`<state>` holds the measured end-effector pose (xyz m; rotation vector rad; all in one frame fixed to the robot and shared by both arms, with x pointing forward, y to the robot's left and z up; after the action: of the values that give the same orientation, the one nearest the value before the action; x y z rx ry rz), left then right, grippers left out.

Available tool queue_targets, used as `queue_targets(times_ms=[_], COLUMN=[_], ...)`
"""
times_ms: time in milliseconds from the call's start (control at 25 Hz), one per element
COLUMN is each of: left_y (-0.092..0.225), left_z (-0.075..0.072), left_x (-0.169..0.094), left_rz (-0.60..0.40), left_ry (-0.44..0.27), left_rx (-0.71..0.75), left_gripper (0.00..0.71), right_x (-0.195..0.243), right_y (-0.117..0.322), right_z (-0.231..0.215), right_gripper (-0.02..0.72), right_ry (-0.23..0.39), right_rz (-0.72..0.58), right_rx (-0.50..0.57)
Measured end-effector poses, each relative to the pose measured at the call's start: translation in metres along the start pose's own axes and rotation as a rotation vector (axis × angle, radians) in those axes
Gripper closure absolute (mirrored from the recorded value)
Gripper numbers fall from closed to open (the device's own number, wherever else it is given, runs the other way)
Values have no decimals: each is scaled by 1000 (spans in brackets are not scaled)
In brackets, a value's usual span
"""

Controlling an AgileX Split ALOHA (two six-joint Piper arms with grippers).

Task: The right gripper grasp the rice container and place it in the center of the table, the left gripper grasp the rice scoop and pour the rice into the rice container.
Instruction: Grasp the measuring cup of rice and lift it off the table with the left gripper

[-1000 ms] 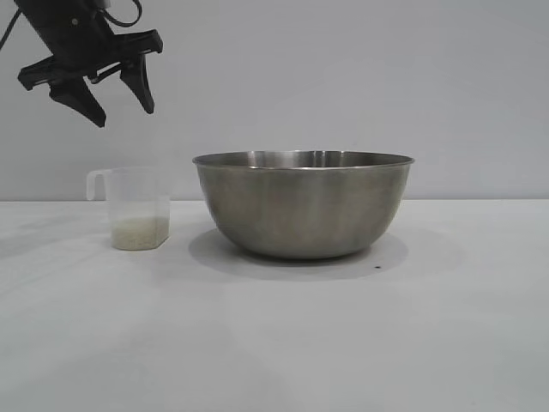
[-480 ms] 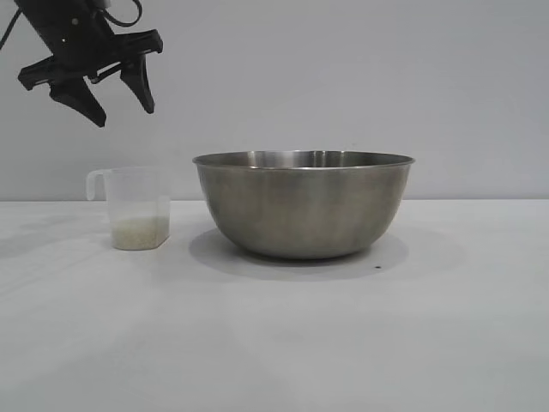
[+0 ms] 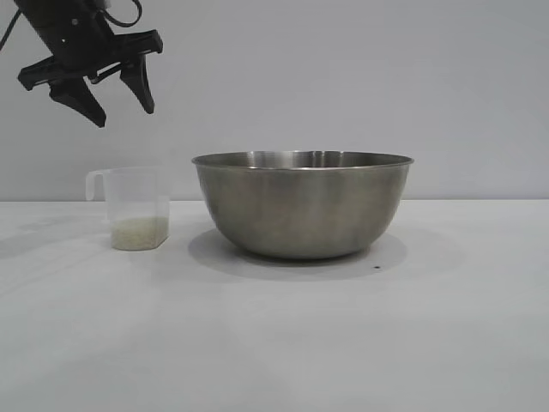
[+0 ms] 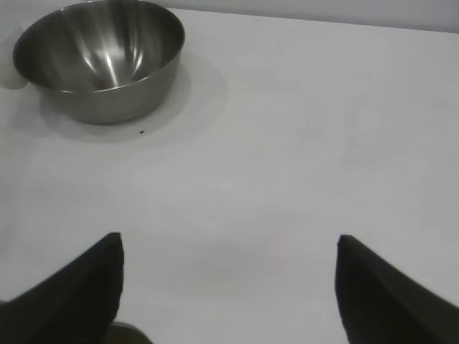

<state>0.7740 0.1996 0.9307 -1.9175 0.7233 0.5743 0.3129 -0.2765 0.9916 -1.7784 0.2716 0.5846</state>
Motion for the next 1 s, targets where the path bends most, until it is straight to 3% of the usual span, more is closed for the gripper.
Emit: queue_targets(times_ms=[400, 520, 800, 1000], left_y=[15, 16, -2, 10], left_z=[10, 8, -11, -11], left_x=[-9, -27, -92, -123], left_rz=[104, 138, 107, 118], left_ry=[-58, -72, -58, -58], left_rx=[195, 235, 243, 238], left_gripper=[274, 274, 274, 274], right_x=[0, 0, 0, 0], right_y=[0, 0, 0, 0], right_z=[0, 0, 0, 0], right_gripper=[138, 138, 138, 138], right_ry=[2, 2, 2, 2], right_rz=[0, 0, 0, 0], right_rx=[1, 1, 1, 1])
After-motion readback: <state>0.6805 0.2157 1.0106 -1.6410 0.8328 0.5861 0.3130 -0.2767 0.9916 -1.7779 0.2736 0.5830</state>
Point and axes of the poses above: a point on each arm's last joint axis where the gripper is mounted, x pointing out along that axis toward the gripper, z along the wrist's bending axis when the last joint is at zero, y = z × x, the point moved 10 cm from there along x, pointing out along that axis toward the gripper, and after that the axes turned 13 degrees about -x, right-handed, at the moved point
